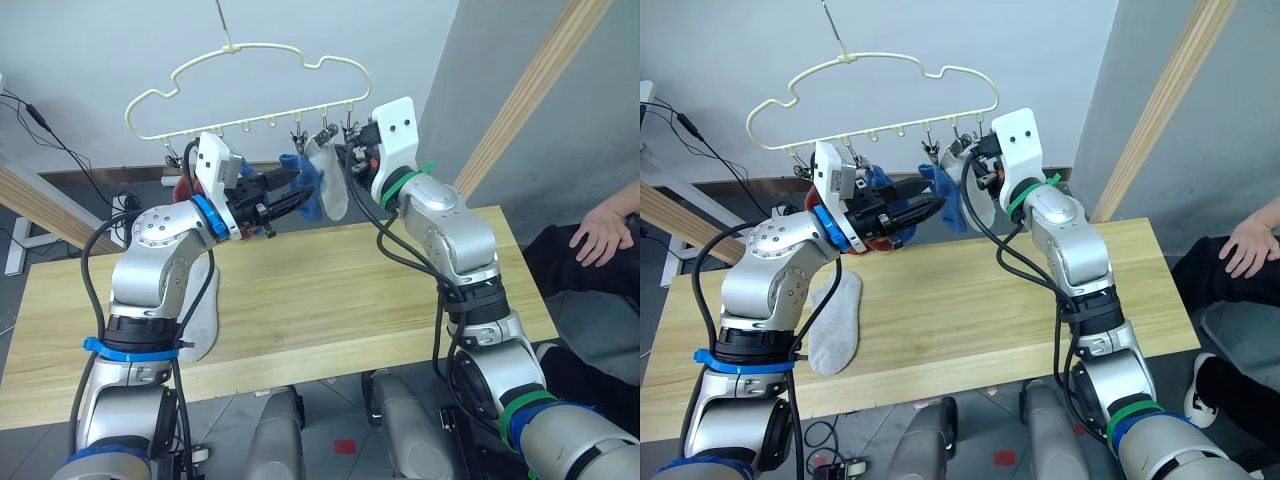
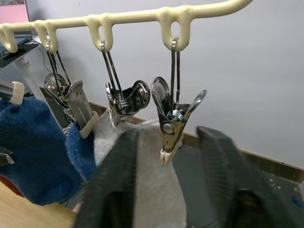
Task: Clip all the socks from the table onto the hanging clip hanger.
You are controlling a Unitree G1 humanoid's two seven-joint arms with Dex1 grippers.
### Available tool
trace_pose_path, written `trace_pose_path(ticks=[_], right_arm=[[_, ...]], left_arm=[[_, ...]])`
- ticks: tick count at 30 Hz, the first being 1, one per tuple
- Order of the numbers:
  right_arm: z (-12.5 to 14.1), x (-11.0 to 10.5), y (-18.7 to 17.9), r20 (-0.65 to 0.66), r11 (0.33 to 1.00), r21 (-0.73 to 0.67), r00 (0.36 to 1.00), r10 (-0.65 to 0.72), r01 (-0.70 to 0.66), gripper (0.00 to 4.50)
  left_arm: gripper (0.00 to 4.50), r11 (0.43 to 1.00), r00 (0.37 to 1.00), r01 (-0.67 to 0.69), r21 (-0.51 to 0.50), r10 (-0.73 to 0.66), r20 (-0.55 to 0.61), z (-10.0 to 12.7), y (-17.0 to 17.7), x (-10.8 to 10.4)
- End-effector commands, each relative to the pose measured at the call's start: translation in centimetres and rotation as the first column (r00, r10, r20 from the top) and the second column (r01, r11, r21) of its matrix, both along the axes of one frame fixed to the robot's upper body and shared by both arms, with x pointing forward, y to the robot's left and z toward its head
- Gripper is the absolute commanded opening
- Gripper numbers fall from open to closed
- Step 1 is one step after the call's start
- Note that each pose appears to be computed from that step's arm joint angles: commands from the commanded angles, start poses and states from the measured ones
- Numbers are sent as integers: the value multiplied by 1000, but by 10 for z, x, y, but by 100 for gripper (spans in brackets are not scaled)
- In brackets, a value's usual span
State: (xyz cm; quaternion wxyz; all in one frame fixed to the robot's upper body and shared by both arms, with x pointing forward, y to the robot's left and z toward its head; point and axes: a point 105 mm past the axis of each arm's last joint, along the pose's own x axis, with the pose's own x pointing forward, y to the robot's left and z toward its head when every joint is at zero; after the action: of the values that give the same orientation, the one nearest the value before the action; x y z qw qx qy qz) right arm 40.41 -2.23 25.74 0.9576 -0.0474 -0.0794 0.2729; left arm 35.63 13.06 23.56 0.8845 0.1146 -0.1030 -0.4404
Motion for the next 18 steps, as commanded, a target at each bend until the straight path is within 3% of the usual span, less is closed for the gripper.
trace_pose_path(ticks=[1, 18], right_arm=[[19, -4, 4, 72, 1000, 9, 997, 9, -10, 228], [29, -1, 16, 147, 998, -45, 987, 58, -52, 228]], left_arm=[[201, 1000, 997, 4, -3, -4, 72, 18, 0, -4], [201, 1000, 996, 3, 2, -3, 87, 24, -2, -3]])
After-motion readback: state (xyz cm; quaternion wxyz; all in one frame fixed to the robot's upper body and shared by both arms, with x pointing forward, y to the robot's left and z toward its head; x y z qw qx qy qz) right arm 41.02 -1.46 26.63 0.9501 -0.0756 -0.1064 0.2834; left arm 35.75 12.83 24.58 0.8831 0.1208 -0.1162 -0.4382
